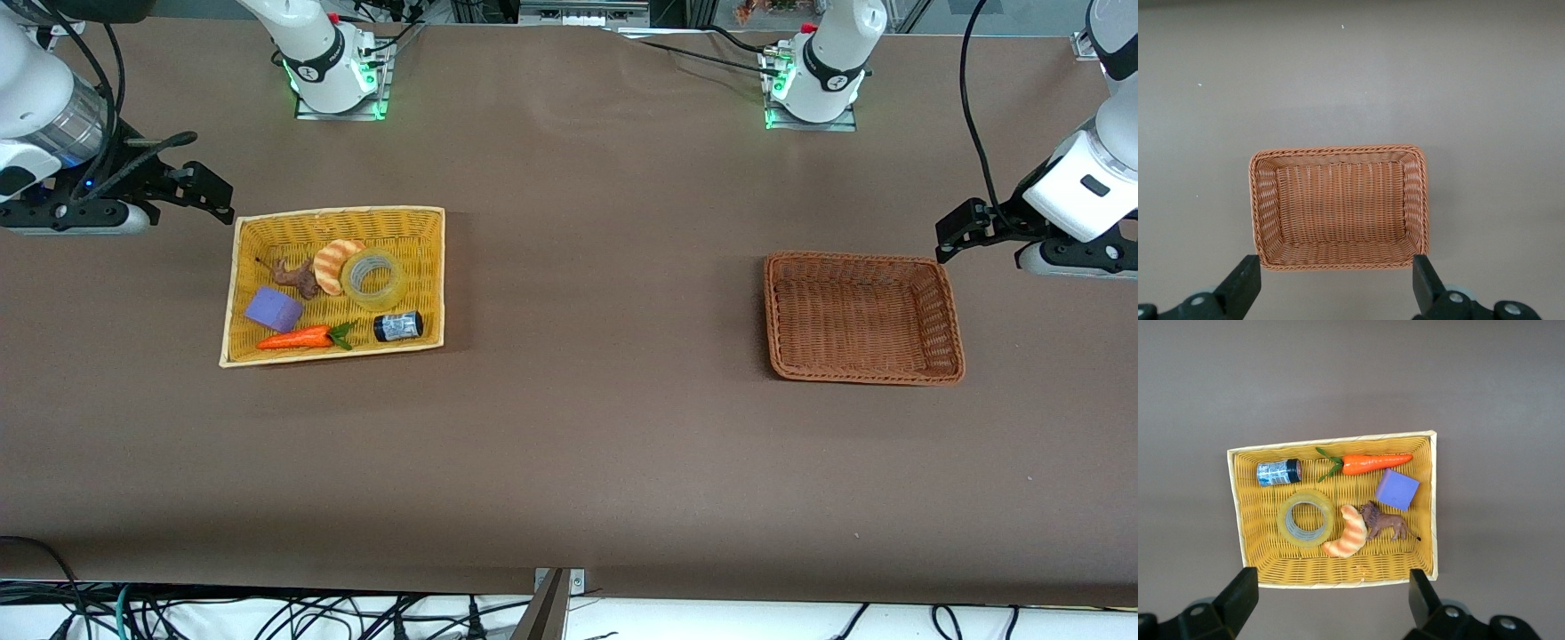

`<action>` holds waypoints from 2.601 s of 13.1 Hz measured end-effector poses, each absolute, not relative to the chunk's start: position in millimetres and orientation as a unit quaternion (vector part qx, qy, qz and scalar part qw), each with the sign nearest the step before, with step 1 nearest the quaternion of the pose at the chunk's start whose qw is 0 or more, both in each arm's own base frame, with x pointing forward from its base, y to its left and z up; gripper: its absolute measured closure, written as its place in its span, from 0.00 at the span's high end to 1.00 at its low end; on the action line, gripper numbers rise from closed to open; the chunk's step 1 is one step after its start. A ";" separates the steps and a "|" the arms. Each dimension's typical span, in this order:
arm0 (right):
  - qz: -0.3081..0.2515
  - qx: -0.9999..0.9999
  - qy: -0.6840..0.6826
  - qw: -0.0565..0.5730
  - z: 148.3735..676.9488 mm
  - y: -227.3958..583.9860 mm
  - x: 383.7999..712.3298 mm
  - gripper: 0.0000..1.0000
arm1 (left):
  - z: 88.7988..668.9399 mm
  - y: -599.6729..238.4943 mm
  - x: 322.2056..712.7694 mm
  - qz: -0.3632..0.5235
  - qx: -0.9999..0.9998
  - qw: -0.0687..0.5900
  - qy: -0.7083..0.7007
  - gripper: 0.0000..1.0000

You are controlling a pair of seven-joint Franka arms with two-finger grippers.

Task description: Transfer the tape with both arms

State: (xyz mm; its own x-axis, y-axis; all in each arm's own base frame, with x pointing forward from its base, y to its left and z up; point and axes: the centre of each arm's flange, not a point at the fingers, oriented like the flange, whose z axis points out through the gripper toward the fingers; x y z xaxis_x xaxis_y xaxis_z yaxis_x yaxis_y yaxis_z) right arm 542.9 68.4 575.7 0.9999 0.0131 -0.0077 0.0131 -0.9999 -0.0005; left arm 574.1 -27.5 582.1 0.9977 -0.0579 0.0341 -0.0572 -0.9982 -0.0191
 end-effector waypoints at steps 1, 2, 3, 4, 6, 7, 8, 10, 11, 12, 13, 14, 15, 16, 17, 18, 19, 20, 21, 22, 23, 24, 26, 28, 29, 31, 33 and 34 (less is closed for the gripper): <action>0.005 -1.000 -0.007 0.000 574.4 68.4 543.4 1.00 | 582.0 -27.5 574.0 -0.017 -0.999 0.009 0.029 1.00; 0.007 -1.000 -0.007 0.000 574.2 68.3 543.1 1.00 | 581.8 -27.4 573.8 -0.016 -0.999 0.009 0.029 1.00; 0.007 -1.000 -0.007 0.000 574.2 68.3 542.9 1.00 | 581.5 -27.4 573.4 -0.014 -0.999 0.009 0.029 1.00; 0.008 -1.000 -0.007 0.000 574.3 68.3 542.7 1.00 | 581.4 -27.4 573.3 -0.014 -0.999 0.009 0.029 1.00; 0.012 -1.000 -0.006 -0.001 574.8 68.1 540.8 1.00 | 581.4 -27.4 573.3 -0.013 -0.999 0.009 0.029 1.00; 0.015 -1.000 -0.006 -0.001 574.9 68.0 539.6 1.00 | 581.3 -27.4 573.3 -0.013 -0.999 0.009 0.029 1.00; 0.017 -1.000 -0.006 -0.001 574.7 68.1 539.1 1.00 | 581.3 -27.4 573.2 -0.013 -0.999 0.009 0.029 1.00; 0.018 -1.000 -0.006 -0.002 574.6 68.6 538.9 1.00 | 581.3 -27.4 573.2 -0.013 -0.999 0.009 0.029 1.00; 0.018 -1.000 -0.007 -0.002 574.6 68.6 538.9 1.00 | 581.2 -27.4 573.0 -0.012 -0.999 0.009 0.029 1.00; 0.018 -1.000 -0.007 -0.002 574.6 68.6 538.9 1.00 | 581.1 -27.4 573.0 -0.012 -0.999 0.009 0.029 1.00; 0.018 -1.000 -0.007 -0.002 574.6 68.6 538.9 1.00 | 581.1 -27.6 573.0 -0.012 -0.999 0.009 0.029 1.00; 0.018 -1.000 -0.007 -0.002 574.6 68.7 538.9 1.00 | 581.1 -28.1 573.0 -0.012 -0.999 0.009 0.029 1.00; 0.018 -1.000 -0.007 -0.002 574.6 68.7 538.9 1.00 | 581.1 -28.7 572.9 -0.012 -0.999 0.009 0.030 1.00; 0.018 -1.000 -0.007 -0.002 574.6 68.8 538.9 1.00 | 581.1 -29.0 572.9 -0.012 -0.999 0.009 0.030 1.00; 0.018 -1.000 -0.008 -0.002 574.6 68.8 538.9 1.00 | 581.0 -29.1 572.8 -0.012 -0.999 0.009 0.030 1.00; 0.018 -1.000 -0.010 -0.002 574.5 68.9 538.8 1.00 | 581.0 -29.2 572.8 -0.012 -0.999 0.009 0.030 1.00; 0.018 -1.000 -0.012 -0.002 574.4 68.9 538.7 1.00 | 581.0 -29.7 572.7 -0.011 -0.999 0.009 0.031 1.00; 0.019 -1.000 -0.013 -0.002 574.4 69.0 538.6 1.00 | 581.0 -30.2 572.7 -0.011 -0.999 0.009 0.031 1.00; 0.019 -1.000 -0.013 -0.002 574.2 69.0 538.5 1.00 | 580.9 -30.7 572.6 -0.011 -0.999 0.009 0.032 1.00; 0.020 -1.000 -0.013 -0.002 574.2 69.1 538.5 1.00 | 580.9 -30.8 572.5 -0.011 -0.999 0.009 0.032 1.00; 0.020 -1.000 -0.013 -0.002 574.1 69.1 538.4 1.00 | 580.8 -30.8 572.4 -0.010 -0.999 0.009 0.032 1.00; 0.020 -1.000 -0.013 -0.002 574.0 69.1 538.4 1.00 | 580.8 -30.8 572.4 -0.010 -0.999 0.009 0.032 1.00; 0.020 -1.000 -0.013 -0.002 573.9 69.1 538.3 1.00 | 580.7 -30.8 572.3 -0.010 -0.999 0.009 0.032 1.00; 0.021 -1.000 -0.014 -0.002 573.8 69.1 538.3 1.00 | 580.7 -30.8 572.3 -0.010 -0.999 0.009 0.032 1.00; 0.021 -1.000 -0.014 -0.002 573.8 69.1 538.3 1.00 | 580.7 -30.8 572.3 -0.010 -0.999 0.009 0.032 1.00; 0.021 -1.000 -0.014 -0.002 573.8 69.1 538.3 1.00 | 580.6 -30.8 572.2 -0.009 -0.999 0.009 0.032 1.00; 0.021 -1.000 -0.014 -0.002 573.8 69.1 538.3 1.00 | 580.5 -30.7 572.0 -0.008 -0.999 0.009 0.032 1.00; 0.021 -1.000 -0.014 -0.002 573.8 69.1 538.3 1.00 | 580.2 -30.7 571.5 -0.006 -0.999 0.009 0.032 1.00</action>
